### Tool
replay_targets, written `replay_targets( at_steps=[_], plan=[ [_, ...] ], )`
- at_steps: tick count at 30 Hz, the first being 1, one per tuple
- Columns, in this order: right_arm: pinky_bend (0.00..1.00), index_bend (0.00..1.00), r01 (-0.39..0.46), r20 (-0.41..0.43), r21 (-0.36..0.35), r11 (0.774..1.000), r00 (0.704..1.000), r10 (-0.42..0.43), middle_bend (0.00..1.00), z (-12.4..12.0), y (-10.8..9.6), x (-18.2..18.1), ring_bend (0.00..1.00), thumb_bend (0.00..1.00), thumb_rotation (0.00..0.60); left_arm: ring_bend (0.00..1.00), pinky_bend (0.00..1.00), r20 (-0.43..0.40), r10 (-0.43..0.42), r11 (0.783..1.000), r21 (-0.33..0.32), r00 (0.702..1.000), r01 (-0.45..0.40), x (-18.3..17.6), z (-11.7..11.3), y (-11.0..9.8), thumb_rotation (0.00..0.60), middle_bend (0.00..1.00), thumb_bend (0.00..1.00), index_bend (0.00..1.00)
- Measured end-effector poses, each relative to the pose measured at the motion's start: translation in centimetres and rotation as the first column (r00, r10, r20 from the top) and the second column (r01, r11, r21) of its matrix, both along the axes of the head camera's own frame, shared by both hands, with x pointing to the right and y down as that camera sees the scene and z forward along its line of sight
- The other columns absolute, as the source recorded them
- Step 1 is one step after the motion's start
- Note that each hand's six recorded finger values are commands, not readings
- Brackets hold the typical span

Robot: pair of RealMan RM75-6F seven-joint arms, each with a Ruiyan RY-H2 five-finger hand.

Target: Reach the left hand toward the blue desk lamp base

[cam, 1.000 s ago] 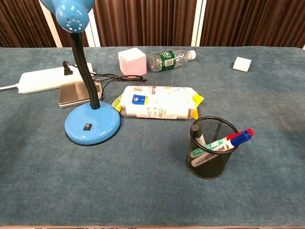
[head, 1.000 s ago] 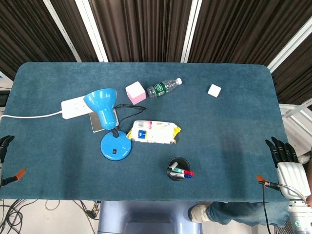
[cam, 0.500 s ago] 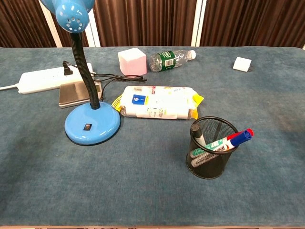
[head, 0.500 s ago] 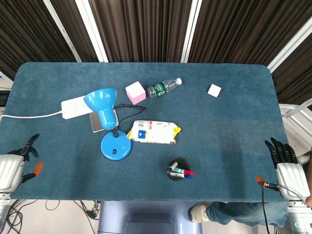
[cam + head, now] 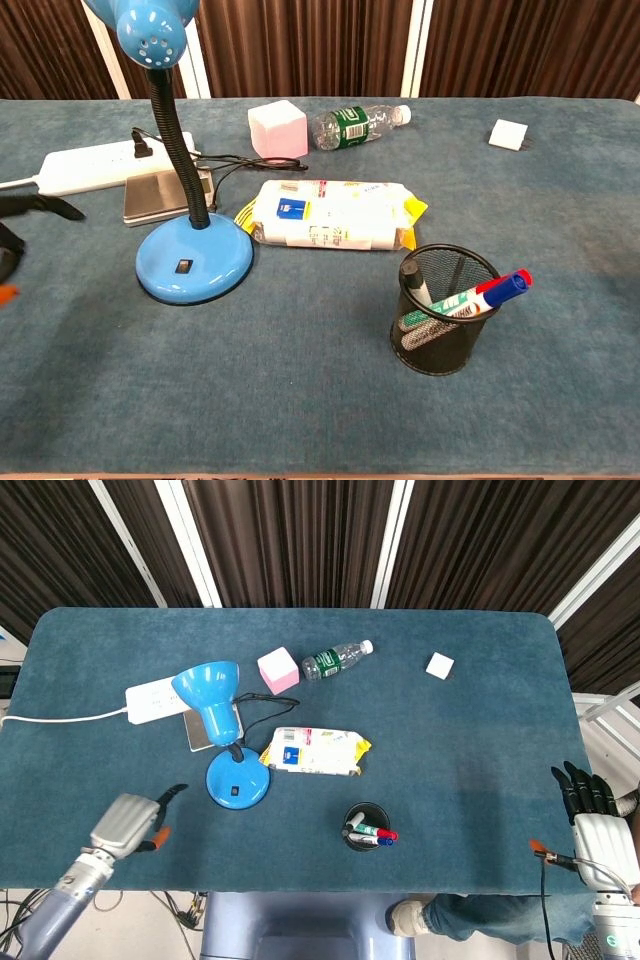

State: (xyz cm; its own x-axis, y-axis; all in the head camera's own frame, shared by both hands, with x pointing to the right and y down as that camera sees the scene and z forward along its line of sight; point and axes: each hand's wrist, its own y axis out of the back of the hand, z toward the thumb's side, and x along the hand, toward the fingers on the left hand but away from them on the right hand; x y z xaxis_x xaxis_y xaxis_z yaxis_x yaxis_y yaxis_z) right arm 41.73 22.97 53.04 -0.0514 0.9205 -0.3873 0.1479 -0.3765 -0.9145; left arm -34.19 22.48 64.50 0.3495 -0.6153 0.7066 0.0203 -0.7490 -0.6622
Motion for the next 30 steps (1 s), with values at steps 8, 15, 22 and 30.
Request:
replay_targets(
  at_steps=[8, 15, 22, 30],
  plan=[
    [0.0, 0.01, -0.006, -0.004, -0.001, 1.0, 1.0, 0.006, 0.02, 0.0, 0.0, 0.1, 0.04, 0.11, 0.6, 0.67, 0.71, 0.008, 0.041, 0.999, -0.022, 0.999, -0.041, 2.8, 2.1, -0.3, 0.6, 0.64, 0.43, 0.13],
    [0.0, 0.01, -0.01, -0.006, -0.001, 1.0, 1.0, 0.01, 0.02, 0.1, -0.1, 0.2, 0.04, 0.11, 0.6, 0.67, 0.71, 0.011, 0.073, 0.997, -0.025, 0.997, -0.073, 4.8, 3.0, -0.8, 0.6, 0.64, 0.43, 0.13],
    [0.0, 0.01, -0.017, -0.007, 0.0, 1.0, 1.0, 0.017, 0.02, 0.1, -0.1, 0.2, 0.04, 0.11, 0.6, 0.67, 0.71, 0.012, 0.1, 0.994, -0.044, 0.995, -0.099, 6.7, 3.9, -1.2, 0.6, 0.64, 0.43, 0.13],
    [0.04, 0.01, -0.025, -0.008, 0.001, 1.0, 1.0, 0.025, 0.02, 0.1, -0.2, 0.3, 0.04, 0.11, 0.6, 0.67, 0.71, 0.019, 0.12, 0.991, -0.07, 0.993, -0.118, 7.9, 4.6, -0.9, 0.6, 0.63, 0.43, 0.13]
  ],
)
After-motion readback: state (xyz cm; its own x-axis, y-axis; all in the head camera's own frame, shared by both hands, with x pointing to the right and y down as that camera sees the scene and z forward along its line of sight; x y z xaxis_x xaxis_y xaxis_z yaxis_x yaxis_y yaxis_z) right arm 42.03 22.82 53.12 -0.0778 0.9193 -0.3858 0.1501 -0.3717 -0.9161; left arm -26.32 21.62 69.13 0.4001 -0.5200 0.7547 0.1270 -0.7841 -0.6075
